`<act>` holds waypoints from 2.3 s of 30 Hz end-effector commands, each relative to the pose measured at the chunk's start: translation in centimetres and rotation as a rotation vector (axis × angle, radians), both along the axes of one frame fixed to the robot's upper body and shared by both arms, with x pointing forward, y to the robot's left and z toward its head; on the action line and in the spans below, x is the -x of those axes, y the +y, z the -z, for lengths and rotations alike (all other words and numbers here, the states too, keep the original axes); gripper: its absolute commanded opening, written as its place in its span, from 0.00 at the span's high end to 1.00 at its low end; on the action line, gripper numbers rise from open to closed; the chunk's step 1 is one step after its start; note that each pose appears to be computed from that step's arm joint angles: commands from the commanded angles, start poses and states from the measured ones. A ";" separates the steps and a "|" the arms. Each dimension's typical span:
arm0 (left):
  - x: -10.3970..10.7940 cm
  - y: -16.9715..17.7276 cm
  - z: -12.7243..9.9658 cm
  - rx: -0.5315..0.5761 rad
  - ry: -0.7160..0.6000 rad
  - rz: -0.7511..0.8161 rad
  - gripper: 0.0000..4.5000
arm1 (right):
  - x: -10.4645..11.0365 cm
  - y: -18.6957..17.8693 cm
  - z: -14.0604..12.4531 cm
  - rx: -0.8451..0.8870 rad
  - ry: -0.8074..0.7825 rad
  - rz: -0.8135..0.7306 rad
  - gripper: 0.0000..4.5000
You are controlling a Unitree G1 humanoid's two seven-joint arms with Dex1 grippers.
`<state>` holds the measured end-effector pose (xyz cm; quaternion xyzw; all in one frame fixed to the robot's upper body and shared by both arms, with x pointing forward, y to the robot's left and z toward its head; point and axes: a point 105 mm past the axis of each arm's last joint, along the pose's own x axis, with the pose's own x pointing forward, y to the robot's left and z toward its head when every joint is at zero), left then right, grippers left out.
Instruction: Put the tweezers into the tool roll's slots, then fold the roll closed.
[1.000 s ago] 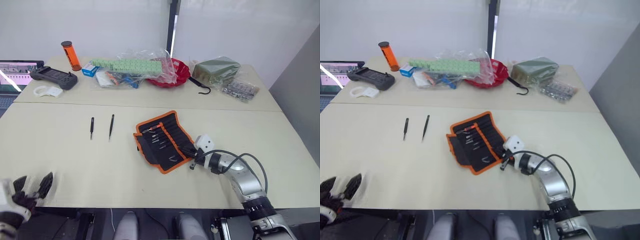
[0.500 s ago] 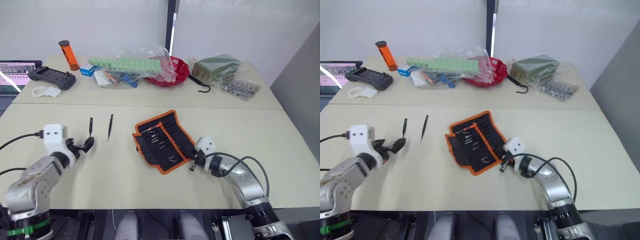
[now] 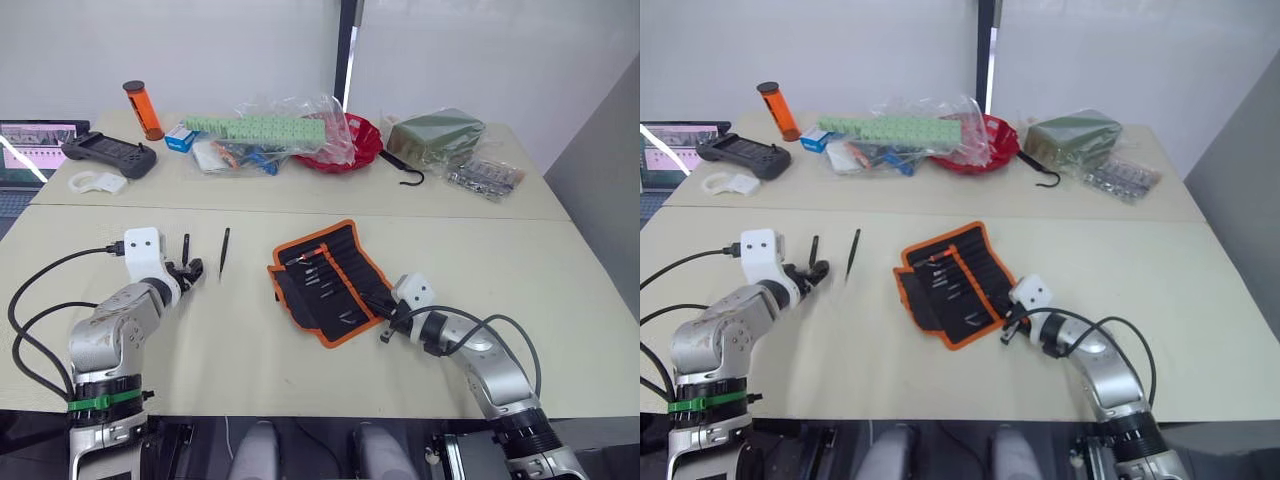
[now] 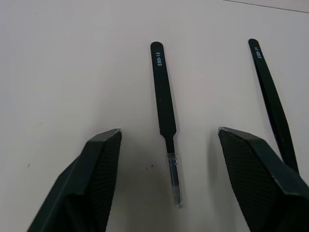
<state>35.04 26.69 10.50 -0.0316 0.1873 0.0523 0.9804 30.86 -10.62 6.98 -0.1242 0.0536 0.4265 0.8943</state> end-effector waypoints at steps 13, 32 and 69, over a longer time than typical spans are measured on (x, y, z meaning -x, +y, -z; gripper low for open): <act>0.6 0.1 -0.4 -0.038 0.001 -0.024 1.00 | 0.5 0.2 1.9 0.043 0.073 -0.015 1.00; 2.6 -13.8 -11.1 -0.184 -0.183 1.016 1.00 | 0.7 -0.1 2.1 0.022 0.065 0.059 1.00; 4.6 -19.4 -2.5 -0.378 0.218 1.336 1.00 | 2.0 -0.6 2.3 0.009 0.067 0.138 1.00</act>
